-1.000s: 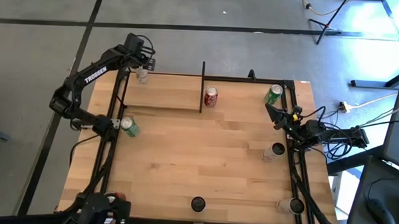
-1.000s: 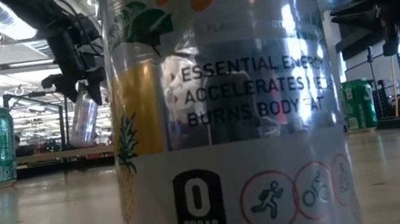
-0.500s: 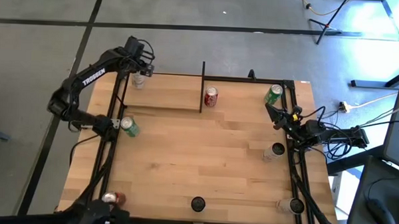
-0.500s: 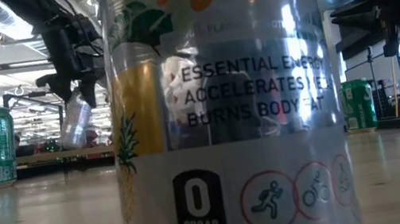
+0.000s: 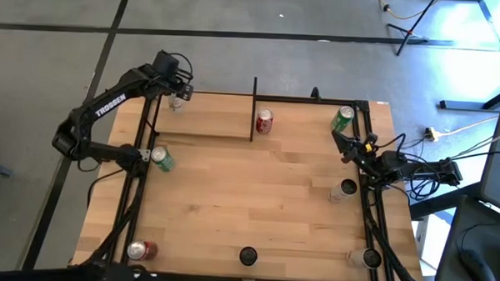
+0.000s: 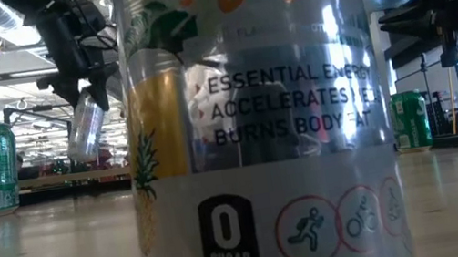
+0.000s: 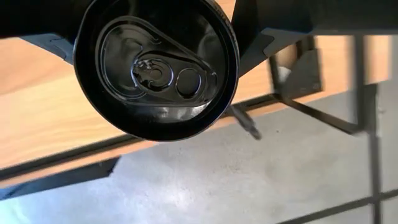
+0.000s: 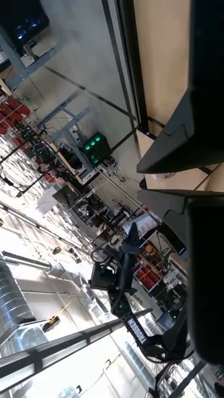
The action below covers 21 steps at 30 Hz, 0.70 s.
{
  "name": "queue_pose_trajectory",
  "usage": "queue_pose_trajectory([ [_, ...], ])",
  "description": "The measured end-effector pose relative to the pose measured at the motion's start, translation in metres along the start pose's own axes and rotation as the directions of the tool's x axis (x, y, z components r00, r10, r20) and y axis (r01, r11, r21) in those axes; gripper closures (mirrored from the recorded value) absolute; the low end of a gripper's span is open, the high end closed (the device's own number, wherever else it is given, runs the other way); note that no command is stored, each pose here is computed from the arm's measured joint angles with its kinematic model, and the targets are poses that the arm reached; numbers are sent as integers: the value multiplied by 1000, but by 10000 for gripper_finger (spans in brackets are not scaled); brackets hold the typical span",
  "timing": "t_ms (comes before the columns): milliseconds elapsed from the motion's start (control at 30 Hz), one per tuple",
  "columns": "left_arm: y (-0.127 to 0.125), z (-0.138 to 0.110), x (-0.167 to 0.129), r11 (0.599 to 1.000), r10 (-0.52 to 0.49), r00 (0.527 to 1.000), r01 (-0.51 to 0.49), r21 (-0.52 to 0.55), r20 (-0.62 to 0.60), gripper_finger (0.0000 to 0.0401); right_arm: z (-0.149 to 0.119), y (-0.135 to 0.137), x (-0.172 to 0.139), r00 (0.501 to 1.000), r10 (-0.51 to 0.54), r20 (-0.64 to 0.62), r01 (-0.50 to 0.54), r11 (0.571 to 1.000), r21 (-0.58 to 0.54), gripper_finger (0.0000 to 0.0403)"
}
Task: Place canned beverage on shelf
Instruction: Put the top white-yellow soda can on the shelf
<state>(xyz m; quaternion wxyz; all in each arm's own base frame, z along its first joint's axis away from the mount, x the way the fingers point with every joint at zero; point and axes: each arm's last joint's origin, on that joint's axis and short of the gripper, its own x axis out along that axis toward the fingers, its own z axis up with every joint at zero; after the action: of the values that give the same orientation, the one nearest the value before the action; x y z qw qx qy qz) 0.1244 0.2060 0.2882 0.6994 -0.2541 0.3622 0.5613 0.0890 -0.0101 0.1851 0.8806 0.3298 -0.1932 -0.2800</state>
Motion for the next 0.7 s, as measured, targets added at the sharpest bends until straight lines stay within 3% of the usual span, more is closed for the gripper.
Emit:
queue_pose_trajectory([
  [167,1,-14,10,999,30,999,-30,-14,-22,172,0,0,0,1000,0,-2,0,1000,-16,361],
  [367,2,-14,10,999,42,999,-42,-11,-18,168,0,0,0,1000,10,-3,-10,1000,-11,361],
  [700,2,-21,10,998,50,996,-47,39,-80,109,1,1,0,1000,13,0,-13,1000,-6,361],
])
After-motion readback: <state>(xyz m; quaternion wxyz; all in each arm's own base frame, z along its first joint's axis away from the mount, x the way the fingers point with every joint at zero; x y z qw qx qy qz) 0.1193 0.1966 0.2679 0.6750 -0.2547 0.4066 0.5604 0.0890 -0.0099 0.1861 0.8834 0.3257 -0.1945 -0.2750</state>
